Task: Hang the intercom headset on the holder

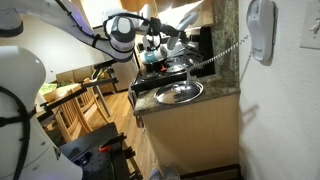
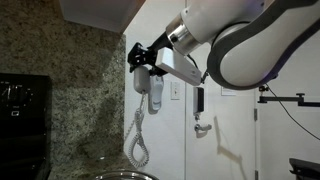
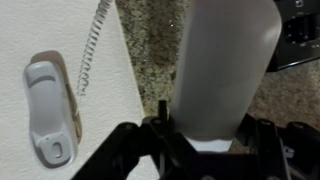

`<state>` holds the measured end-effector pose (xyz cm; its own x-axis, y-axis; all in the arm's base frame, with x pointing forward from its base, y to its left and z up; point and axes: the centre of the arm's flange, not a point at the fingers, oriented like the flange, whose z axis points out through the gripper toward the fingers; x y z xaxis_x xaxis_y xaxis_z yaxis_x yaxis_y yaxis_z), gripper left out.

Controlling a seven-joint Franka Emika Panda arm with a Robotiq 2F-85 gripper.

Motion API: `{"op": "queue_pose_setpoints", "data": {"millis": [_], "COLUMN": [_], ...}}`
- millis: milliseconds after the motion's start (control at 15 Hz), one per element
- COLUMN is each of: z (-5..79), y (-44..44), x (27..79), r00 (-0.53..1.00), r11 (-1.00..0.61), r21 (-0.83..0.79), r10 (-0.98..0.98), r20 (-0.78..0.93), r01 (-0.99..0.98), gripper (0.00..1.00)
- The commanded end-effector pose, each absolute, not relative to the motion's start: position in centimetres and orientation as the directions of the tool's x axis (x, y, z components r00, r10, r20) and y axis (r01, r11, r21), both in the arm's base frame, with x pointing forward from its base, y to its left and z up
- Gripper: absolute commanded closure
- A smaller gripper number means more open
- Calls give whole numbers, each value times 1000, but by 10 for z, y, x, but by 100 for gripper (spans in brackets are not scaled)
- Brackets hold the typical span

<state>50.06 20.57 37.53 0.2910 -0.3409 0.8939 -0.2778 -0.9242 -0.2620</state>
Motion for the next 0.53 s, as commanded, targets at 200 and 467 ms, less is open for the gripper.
{"op": "queue_pose_setpoints", "data": {"millis": [200, 467], "z": [368, 438], "y": [177, 266], "x": [495, 502], "r00": [281, 267], "r11": [-866, -869], "r21": [-487, -471], "r10": [-499, -494], "r20": [820, 827], "r01": [-116, -151], "gripper": [66, 41]}}
